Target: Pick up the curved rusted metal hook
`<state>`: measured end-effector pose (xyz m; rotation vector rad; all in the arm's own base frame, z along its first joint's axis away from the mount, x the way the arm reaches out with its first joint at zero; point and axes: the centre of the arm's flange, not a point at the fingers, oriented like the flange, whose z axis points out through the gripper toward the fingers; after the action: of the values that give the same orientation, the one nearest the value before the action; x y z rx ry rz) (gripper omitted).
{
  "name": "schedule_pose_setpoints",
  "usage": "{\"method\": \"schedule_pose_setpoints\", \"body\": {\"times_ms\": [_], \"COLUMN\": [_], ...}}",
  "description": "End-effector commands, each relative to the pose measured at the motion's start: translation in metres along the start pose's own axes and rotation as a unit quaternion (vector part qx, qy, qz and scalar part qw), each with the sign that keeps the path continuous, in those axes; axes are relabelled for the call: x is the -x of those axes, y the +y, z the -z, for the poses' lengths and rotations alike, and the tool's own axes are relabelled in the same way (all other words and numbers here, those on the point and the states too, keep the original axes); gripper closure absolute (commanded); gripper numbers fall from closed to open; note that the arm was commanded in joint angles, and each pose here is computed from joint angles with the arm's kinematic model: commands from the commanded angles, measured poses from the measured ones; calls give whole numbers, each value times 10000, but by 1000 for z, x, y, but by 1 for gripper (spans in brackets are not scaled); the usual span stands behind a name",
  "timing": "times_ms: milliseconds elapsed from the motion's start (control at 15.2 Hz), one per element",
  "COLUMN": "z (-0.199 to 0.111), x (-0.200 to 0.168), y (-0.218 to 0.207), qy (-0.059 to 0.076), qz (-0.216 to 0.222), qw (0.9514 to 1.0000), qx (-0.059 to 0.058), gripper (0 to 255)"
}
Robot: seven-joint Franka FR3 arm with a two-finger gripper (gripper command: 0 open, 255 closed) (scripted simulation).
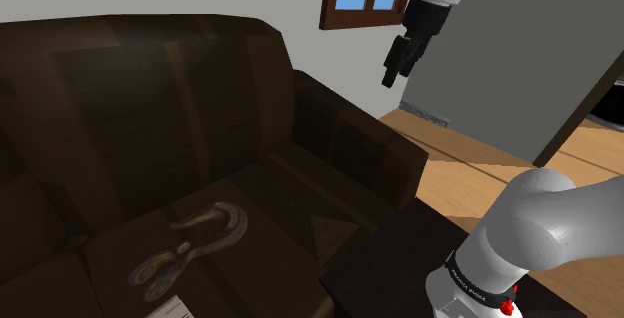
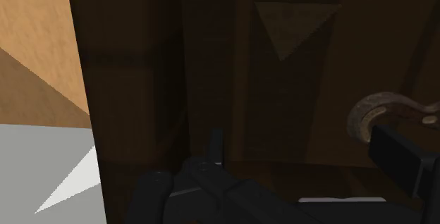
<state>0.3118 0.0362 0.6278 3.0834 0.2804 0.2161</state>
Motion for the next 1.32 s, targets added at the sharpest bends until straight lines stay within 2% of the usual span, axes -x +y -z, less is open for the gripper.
{"method": "schedule_pose_setpoints", "body": {"times_ms": [0,264,594,924,1254], "z": [0,-33,-75,-117,-160], "x": [0,-33,-71,-105,-133], "y": [0,-25,-61,-100,-143], "qy": [0,-24,-53,-83,-112], "qz": [0,464,1041,1616,2185], "qw": [10000,9989,9945,9868,9758], "qx": [0,13,29,45,61], "gripper": [0,0,0,0,0]}}
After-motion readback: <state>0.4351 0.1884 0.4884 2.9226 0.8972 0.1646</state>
